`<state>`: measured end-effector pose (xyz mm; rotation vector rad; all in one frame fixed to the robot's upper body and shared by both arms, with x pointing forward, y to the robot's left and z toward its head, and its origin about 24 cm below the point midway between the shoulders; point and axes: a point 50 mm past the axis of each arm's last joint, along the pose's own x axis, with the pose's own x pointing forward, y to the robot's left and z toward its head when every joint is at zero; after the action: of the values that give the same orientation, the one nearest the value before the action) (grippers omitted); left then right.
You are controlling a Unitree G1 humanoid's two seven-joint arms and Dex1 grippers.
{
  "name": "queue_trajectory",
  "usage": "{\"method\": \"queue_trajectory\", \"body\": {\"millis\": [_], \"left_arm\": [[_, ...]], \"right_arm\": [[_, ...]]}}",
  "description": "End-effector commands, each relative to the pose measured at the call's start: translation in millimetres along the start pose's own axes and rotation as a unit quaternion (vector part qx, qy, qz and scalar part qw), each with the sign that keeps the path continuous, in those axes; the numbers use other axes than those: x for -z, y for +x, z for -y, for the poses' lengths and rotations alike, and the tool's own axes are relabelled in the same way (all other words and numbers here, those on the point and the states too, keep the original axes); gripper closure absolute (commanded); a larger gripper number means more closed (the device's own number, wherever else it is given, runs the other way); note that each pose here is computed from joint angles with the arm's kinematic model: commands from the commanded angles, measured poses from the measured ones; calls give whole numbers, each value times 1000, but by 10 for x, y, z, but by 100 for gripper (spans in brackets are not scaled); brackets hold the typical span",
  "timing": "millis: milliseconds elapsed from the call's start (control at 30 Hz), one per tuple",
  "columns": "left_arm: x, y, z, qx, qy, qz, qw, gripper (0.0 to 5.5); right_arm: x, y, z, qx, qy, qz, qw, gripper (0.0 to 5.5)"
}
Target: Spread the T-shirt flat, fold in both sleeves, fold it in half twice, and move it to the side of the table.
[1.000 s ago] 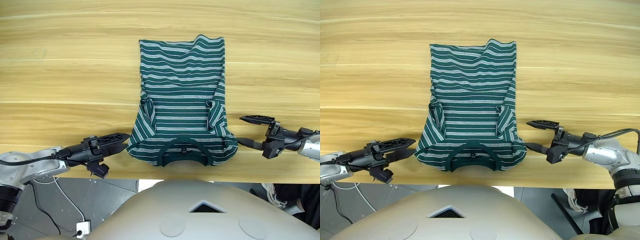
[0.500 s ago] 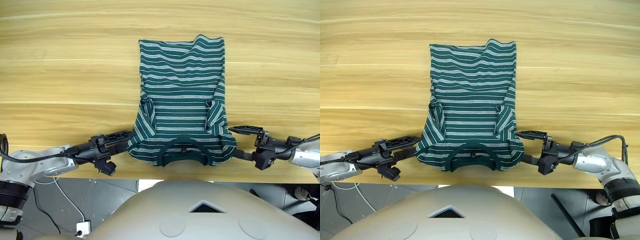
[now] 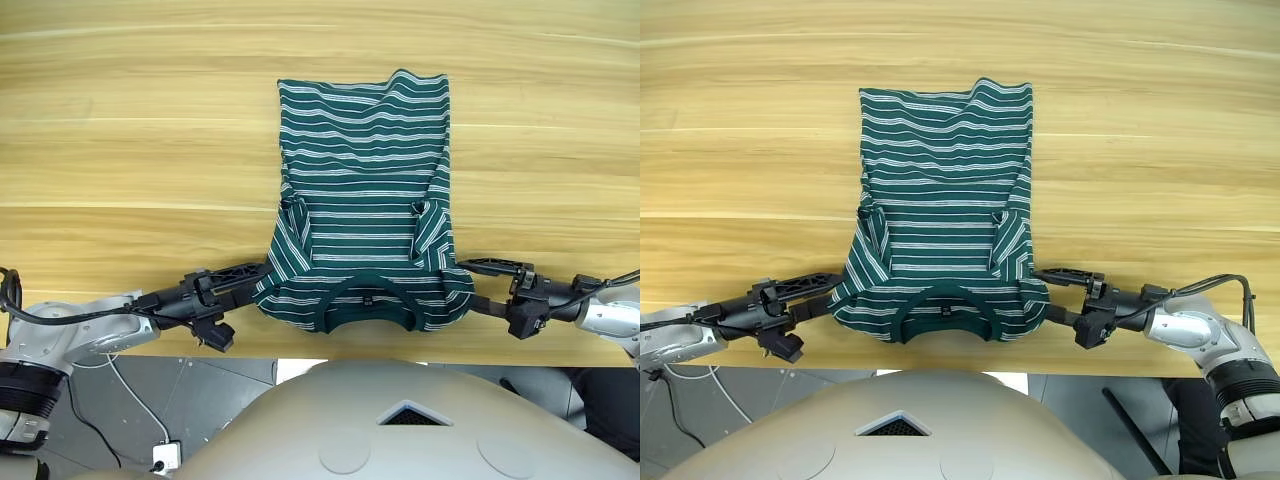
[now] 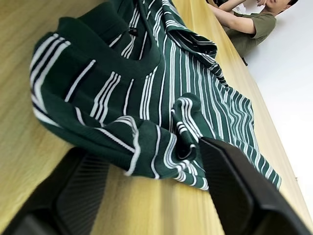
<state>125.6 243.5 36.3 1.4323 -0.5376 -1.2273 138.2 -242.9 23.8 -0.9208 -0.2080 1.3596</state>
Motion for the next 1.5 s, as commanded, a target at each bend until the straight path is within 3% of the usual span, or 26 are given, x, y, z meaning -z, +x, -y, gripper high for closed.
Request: {"method": "queue_trajectory", "body": {"millis": [33,467,700,967,1133,1333,1500], "left_arm": [[2,13,-19,-1,-4,1,1000,238],[20,7,-44,0,-3,1,1000,449],[16,16,-55,3,0,3,1000,547],[23,31,-76,6,-11,2,1000,547],[60,38,-137,32,-121,-64,990,547],[-130,4,-375,74,-384,-100,915,547],[-289,-35,-498,122,-487,-87,861,547]], "right_arm": [[16,2,22,-1,-10,-2,1000,308],[16,7,6,7,-10,-8,1000,545],[14,23,9,10,-11,-7,1000,550],[-45,98,102,33,-5,16,999,550],[-40,104,142,-1,58,-14,998,550],[-230,111,331,-21,254,-3,967,550],[-333,35,362,-86,376,-6,923,550]]}}
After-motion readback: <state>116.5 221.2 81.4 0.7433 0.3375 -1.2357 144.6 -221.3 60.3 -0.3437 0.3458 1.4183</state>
